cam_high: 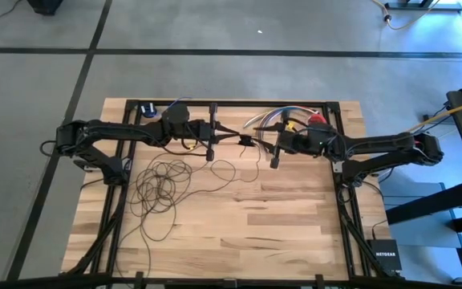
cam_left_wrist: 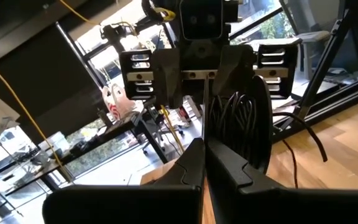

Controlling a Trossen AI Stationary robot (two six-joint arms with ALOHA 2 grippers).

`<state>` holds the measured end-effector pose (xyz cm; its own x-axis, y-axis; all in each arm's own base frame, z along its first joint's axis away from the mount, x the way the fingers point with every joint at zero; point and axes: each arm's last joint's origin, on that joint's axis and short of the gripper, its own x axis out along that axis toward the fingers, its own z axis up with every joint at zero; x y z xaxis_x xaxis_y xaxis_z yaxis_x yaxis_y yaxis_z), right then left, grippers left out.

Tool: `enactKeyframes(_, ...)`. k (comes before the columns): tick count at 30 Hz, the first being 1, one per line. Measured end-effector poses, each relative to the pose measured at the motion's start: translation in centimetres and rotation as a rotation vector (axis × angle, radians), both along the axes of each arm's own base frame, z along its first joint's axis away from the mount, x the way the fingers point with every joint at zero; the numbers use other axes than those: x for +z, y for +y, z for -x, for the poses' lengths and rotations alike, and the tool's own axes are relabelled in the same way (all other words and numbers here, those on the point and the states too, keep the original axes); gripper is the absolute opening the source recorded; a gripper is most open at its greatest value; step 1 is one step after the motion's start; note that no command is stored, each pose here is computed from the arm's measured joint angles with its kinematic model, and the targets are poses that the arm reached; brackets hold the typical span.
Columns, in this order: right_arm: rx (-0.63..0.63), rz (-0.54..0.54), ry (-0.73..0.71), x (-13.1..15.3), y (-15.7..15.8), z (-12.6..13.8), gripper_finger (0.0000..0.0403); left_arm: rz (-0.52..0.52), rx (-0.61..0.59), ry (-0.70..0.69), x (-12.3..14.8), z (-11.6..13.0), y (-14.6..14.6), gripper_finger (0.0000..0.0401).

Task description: Coiling cords

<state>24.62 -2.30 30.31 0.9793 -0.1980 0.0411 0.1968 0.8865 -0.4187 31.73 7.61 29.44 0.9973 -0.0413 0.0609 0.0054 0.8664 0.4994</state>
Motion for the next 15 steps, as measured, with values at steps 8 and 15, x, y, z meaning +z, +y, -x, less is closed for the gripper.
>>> enactKeyframes(8, 0.012, 0.067, 0.025, -0.31, 0.02, -0.29, 0.0027, -0.001, 0.002, -0.004, 0.04, 0.01, 0.03, 0.0000)
enactKeyframes(15, -0.013, 0.106, 0.030, -0.27, -0.05, -0.28, 0.0023, 0.021, 0.025, -0.007, 0.07, 0.00, 0.06, 0.0005)
